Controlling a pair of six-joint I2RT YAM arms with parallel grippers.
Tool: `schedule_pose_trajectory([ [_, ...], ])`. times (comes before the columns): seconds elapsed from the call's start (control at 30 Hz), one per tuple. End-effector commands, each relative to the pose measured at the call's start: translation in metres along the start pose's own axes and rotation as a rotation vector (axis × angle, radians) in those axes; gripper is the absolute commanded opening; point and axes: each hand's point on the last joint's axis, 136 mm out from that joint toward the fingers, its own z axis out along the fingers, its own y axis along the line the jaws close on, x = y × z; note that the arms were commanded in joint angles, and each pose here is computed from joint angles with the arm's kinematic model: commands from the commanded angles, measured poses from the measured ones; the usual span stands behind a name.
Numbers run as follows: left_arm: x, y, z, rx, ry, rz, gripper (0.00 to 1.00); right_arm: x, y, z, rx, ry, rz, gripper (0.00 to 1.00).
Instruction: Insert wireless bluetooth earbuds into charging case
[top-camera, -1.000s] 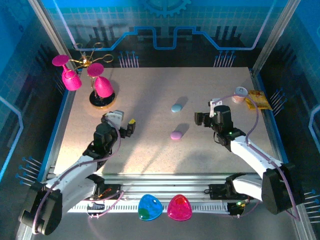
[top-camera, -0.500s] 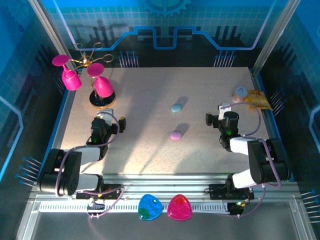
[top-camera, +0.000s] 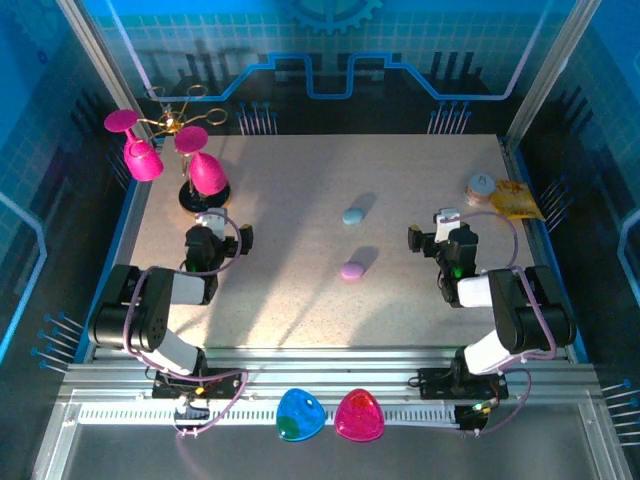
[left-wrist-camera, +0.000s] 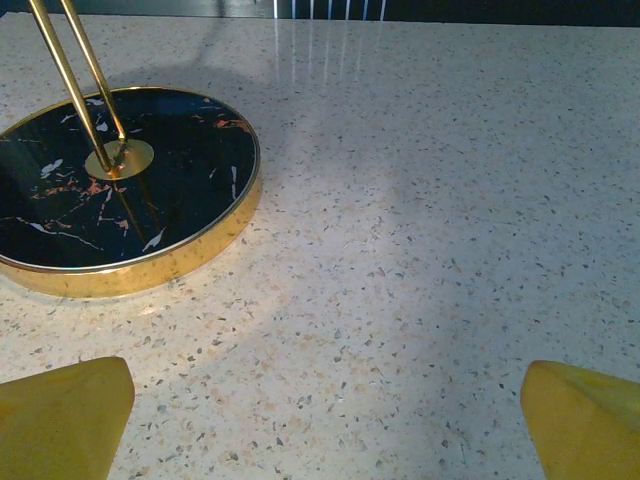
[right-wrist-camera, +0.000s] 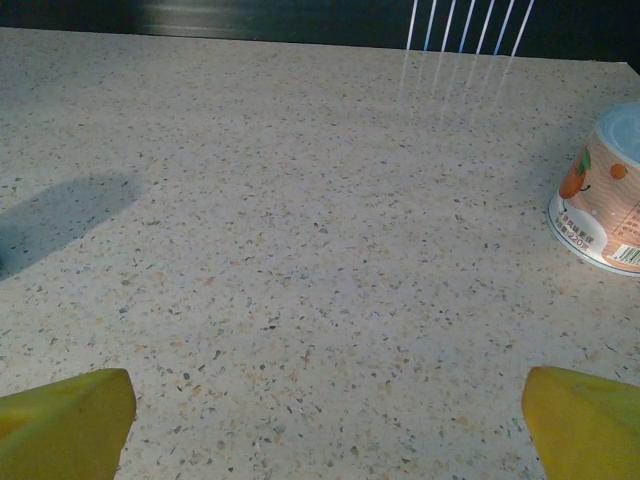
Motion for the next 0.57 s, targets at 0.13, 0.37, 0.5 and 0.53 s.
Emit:
schedule_pose_trajectory([
  [0.13,-0.0165,0.0035,0.0032,-0.01,-0.052,-0.019,0.99,-0.0161,-0.0061,0.0031,0.025,-0.052,0.004,1.0],
  [0.37,-0.0169,0.0031,0.0035,-0.008,-0.051,-0.021,0.99,-0.016,-0.0051,0.0043,0.027,-0.045,-0.002,1.0],
  [0.5,-0.0171,0.0031,0.0033,-0.008,-0.053,-0.019,0.99,-0.0159,-0.0049,0.0042,0.028,-0.045,-0.004,1.0],
  [0.53,-0.0165,0.0031,0.0031,-0.008,-0.051,-0.019,0.99,-0.016,-0.0043,0.0042,0.028,-0.045,-0.01,1.0],
])
